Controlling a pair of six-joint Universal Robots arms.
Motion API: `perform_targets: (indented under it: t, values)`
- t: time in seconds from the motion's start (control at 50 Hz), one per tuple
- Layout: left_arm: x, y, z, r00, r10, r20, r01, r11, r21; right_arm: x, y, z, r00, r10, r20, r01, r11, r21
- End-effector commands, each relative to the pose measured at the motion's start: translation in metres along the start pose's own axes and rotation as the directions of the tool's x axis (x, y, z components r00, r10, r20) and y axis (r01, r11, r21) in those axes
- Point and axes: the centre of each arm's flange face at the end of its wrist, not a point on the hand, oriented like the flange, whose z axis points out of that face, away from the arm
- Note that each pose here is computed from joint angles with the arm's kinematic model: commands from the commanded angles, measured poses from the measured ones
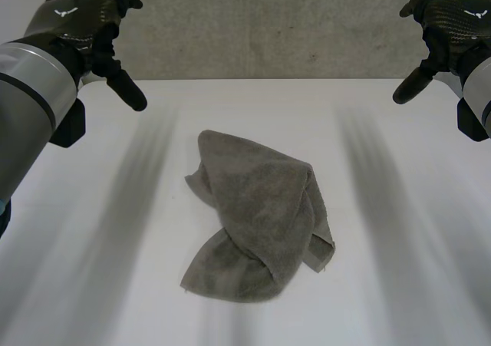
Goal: Fold the towel.
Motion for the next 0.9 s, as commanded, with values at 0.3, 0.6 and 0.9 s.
perform_targets:
  t: [0.3,0.6,0.9]
  values:
    - [0.058,0.045,-0.055,0.973,0.017,-0.231,-0.058,0.983,-0.173,0.005,0.009,0.004,0.990,-0.066,0.125,0.069,0.997,-0.021]
    - [0.071,0.152,-0.079,0.954,0.030,-0.299,-0.110,0.960,-0.257,-0.001,0.124,-0.022,0.976,0.047,0.213,0.047,0.908,-0.416]
    - [0.114,0.217,-0.082,0.910,0.040,-0.413,-0.189,0.926,-0.328,-0.020,0.152,-0.027,0.963,0.040,0.266,0.086,0.891,-0.446]
